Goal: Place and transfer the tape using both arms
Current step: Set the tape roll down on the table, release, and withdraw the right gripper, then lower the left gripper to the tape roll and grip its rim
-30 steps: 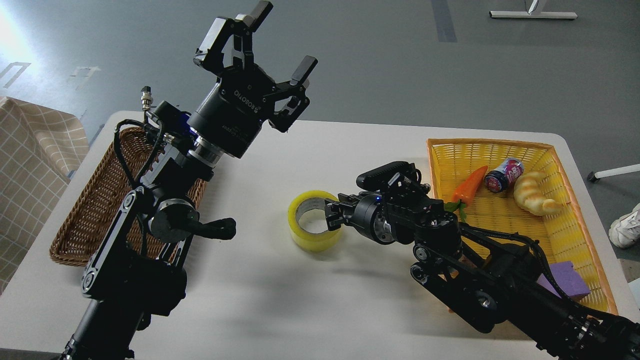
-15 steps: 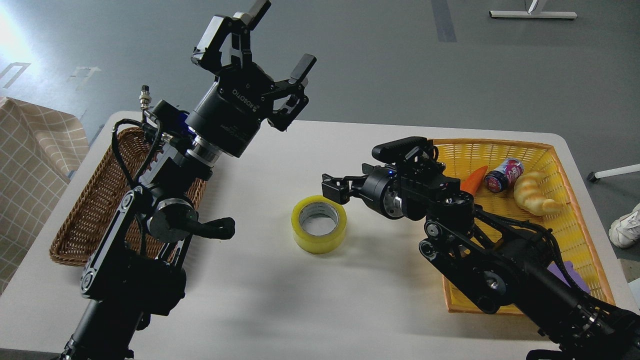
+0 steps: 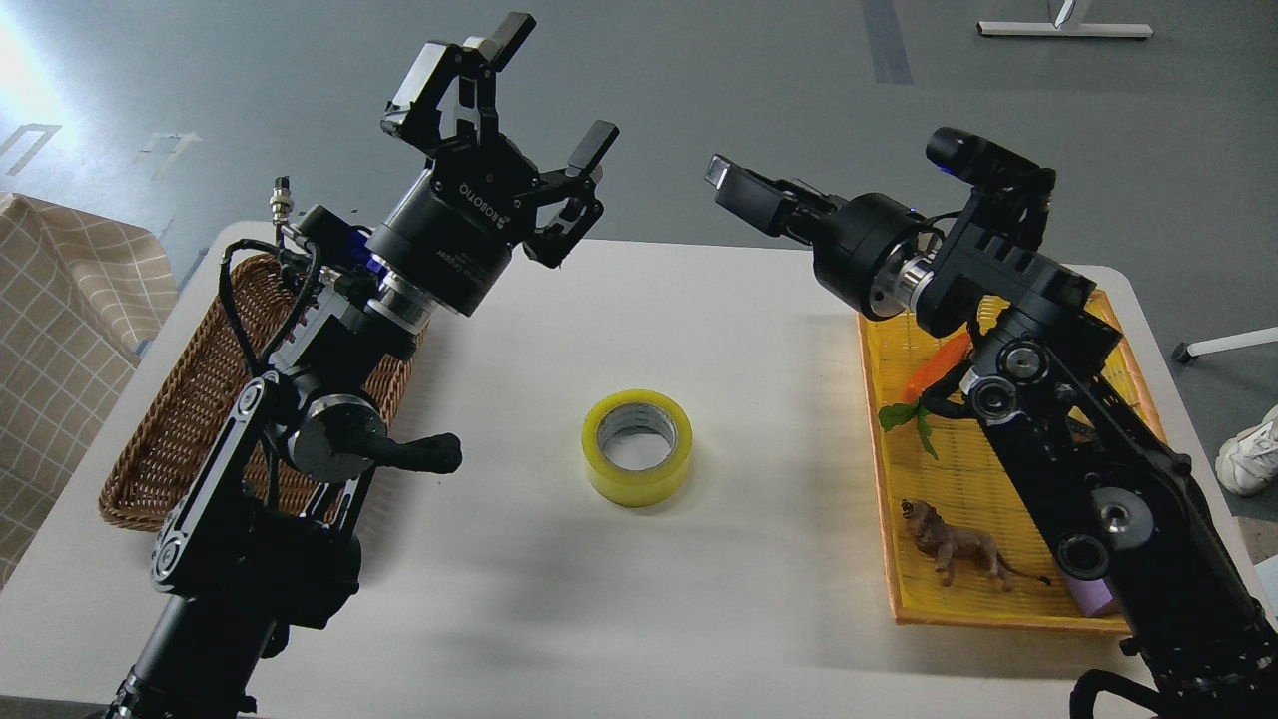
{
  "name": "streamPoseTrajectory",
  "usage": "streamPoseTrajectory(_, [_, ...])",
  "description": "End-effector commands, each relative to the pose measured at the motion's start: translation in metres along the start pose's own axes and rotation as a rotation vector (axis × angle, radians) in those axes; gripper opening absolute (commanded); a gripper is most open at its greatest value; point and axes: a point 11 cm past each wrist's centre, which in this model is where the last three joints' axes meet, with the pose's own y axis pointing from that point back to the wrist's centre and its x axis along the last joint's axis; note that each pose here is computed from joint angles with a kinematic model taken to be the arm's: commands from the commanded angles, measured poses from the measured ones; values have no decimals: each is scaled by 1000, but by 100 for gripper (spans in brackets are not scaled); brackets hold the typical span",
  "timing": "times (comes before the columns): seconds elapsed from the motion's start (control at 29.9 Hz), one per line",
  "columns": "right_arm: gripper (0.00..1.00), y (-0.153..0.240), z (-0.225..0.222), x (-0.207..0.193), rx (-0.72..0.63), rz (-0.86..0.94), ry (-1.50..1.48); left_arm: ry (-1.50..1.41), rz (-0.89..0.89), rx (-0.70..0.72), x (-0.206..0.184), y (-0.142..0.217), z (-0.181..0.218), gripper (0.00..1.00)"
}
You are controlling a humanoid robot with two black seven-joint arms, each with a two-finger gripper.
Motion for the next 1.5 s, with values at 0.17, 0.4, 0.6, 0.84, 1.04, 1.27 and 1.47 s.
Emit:
streamPoseTrajectory(0.17, [100,48,23,26,236,88,-664,-16,28,2,11,5,1,99])
streamPoseTrajectory(0.4, [100,86,45,47,344,236,-899,60,98,-34,13,7,-12,99])
streamPoseTrajectory(0.6, [100,105,59,52,333,300,-920,77,120,-34,16,13,-23,99])
streamPoseTrajectory(0.84, [100,105,63,51,329,302,-937,-464,50,76,21,17,-34,99])
streamPoseTrajectory(1.04, [100,103,61,53,335,299,-934,-688,16,186,30,29,-37,99])
streamPoseTrajectory(1.27, [100,103,59,54,337,297,-929,-778,2,229,40,38,-31,99])
streamPoseTrajectory(1.47, [100,101,53,56,345,286,-917,-1132,-206,417,28,53,-71,99])
